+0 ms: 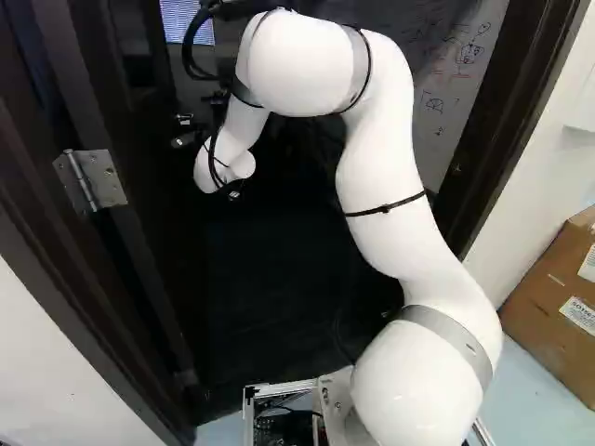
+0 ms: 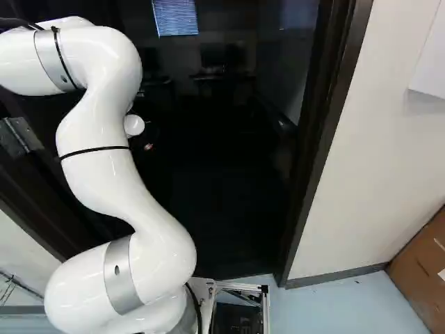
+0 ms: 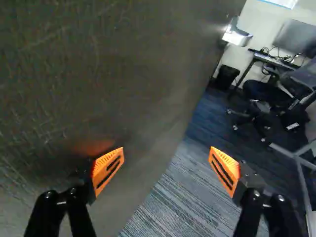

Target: Open the door and move inside

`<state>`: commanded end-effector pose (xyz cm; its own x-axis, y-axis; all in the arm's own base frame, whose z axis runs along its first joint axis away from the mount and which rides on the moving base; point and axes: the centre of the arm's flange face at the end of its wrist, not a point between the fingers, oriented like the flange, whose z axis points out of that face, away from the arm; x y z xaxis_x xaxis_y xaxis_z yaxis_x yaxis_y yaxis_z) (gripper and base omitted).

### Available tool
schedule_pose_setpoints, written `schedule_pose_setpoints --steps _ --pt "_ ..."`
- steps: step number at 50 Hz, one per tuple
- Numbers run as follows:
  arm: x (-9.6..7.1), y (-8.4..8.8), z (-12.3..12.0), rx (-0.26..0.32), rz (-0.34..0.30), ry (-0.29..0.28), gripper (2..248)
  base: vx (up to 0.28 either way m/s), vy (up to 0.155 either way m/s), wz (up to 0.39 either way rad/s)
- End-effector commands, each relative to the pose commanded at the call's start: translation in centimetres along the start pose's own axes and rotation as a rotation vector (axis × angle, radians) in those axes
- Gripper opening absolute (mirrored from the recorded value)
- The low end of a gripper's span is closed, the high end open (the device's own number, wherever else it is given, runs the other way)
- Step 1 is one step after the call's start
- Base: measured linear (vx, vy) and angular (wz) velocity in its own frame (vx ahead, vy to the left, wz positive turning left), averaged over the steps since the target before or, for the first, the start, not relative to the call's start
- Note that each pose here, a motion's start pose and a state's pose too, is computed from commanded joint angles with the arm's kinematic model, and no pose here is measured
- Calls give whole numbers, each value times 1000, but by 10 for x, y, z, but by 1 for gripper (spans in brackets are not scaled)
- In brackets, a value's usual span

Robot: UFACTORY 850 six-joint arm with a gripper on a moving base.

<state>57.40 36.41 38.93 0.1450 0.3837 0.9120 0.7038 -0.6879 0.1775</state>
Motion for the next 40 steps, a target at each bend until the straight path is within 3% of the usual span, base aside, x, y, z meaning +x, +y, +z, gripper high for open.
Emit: schedule_pose_setpoints --steps 40 --pt "13 -30 32 60 -54 33 247 0 0 0"
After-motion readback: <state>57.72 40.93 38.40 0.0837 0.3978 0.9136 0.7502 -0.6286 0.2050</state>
